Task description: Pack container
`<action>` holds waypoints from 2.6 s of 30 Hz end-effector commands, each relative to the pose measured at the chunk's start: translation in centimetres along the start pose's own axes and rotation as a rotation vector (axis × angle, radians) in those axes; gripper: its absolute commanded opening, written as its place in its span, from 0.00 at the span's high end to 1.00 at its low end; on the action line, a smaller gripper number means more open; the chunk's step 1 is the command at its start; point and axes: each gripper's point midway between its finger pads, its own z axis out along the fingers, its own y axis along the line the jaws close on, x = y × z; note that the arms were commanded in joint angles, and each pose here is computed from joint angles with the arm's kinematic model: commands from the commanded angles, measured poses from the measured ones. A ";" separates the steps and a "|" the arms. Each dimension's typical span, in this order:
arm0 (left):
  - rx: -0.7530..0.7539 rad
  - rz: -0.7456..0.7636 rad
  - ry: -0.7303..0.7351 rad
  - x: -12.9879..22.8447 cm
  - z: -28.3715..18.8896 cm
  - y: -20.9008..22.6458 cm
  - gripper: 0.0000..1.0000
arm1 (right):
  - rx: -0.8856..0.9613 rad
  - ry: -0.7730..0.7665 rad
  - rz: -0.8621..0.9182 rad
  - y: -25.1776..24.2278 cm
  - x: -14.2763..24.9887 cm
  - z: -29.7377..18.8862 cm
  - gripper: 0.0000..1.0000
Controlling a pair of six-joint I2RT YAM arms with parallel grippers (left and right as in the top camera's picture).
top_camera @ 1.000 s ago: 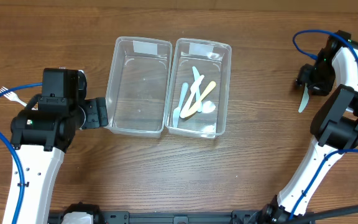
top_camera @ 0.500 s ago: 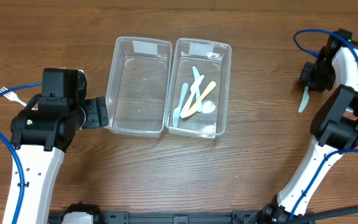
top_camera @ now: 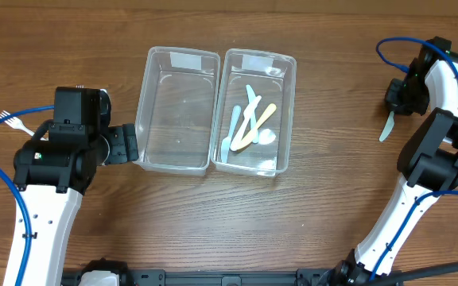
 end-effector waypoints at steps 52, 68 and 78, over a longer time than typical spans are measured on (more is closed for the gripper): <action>0.009 -0.020 -0.005 -0.3 -0.6 -0.1 0.00 | -0.216 -0.015 -0.559 32.4 18.5 -12.7 0.62; -0.067 0.019 -0.167 -2.4 -5.9 1.8 0.00 | -0.219 -0.604 -0.277 21.7 8.6 -35.6 0.36; -0.146 0.077 -0.164 0.6 -8.6 4.0 0.00 | -0.130 -0.410 0.164 6.3 8.8 -33.7 0.39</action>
